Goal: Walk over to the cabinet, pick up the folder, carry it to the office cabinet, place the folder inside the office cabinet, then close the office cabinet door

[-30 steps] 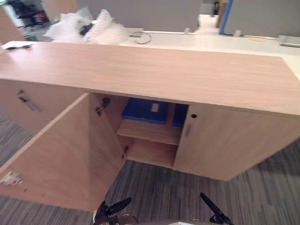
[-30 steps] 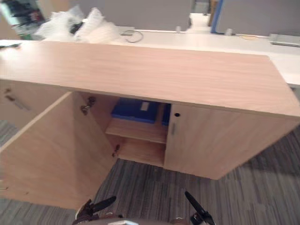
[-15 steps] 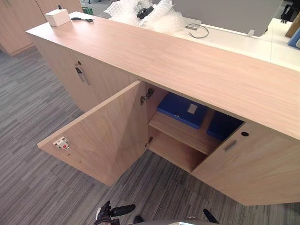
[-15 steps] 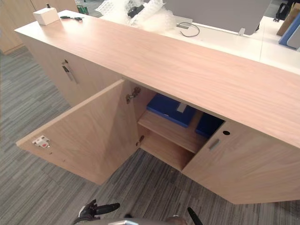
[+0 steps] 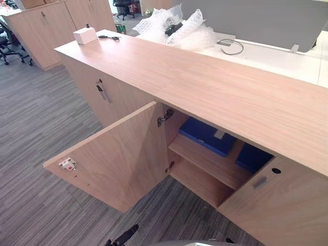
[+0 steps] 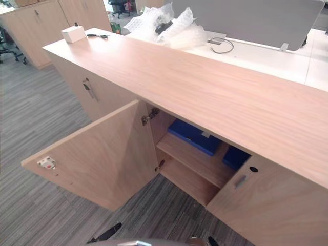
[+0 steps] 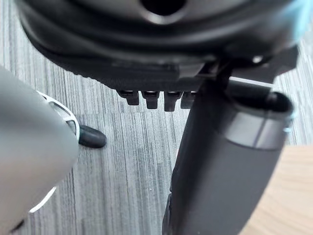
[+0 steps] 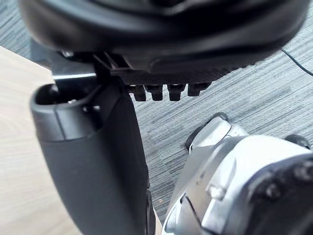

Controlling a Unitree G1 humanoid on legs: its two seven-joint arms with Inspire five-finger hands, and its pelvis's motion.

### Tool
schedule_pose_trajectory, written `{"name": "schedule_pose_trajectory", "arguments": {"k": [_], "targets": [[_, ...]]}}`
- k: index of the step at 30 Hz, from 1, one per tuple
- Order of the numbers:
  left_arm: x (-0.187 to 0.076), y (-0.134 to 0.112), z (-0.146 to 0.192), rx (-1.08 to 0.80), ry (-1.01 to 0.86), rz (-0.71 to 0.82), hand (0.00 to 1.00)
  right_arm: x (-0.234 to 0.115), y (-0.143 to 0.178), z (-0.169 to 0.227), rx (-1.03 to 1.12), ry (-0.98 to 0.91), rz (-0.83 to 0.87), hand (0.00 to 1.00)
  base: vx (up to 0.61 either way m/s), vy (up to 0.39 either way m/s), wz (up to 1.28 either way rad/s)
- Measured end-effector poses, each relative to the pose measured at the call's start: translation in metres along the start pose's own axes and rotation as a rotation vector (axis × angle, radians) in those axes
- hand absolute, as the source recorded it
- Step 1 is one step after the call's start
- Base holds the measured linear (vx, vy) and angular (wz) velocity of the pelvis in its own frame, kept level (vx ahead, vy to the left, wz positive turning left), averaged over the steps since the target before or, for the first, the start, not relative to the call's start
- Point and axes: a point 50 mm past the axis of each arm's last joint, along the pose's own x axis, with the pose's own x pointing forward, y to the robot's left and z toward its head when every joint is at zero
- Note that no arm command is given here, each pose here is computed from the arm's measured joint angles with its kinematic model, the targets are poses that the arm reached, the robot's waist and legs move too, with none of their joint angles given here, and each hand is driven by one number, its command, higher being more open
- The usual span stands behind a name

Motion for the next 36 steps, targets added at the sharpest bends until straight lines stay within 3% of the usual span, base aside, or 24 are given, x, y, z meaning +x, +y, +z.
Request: {"name": "schedule_pose_trajectory", "arguments": {"k": [5, 11, 14, 24, 26, 32, 36], "targets": [[0.005, 0.023, 0.036, -0.212, -0.076, 0.076, 1.0, 0.001, -0.004, -0.003, 0.019, 0.025, 0.001, 1.0, 0.0, 0.017, 0.07], [-0.001, 0.035, 0.122, -0.182, -0.341, 0.102, 1.0, 0.001, -0.016, -0.012, 0.062, 0.067, -0.019, 1.0, -0.03, 0.003, 0.03], [-0.006, 0.027, 0.141, -0.139, -0.41, 0.1, 1.0, 0.0, -0.024, -0.015, 0.071, 0.072, -0.026, 1.0, -0.04, -0.01, 0.03], [-0.049, -0.019, 0.205, 0.426, -0.786, 0.095, 1.0, -0.001, -0.032, -0.02, 0.021, 0.07, -0.007, 1.0, -0.04, -0.008, 0.02], [-0.058, -0.023, 0.223, 0.641, -0.877, 0.119, 1.0, -0.002, -0.032, -0.02, 0.031, 0.066, 0.005, 1.0, -0.03, 0.003, -0.05], [-0.069, -0.024, 0.243, 1.037, -0.976, 0.16, 1.0, -0.002, -0.037, -0.022, 0.035, 0.067, 0.013, 1.0, -0.01, 0.001, -0.02], [-0.072, -0.025, 0.247, 1.166, -0.997, 0.174, 1.0, -0.002, -0.038, -0.021, 0.036, 0.059, 0.014, 1.0, -0.02, 0.0, 0.03]]}}
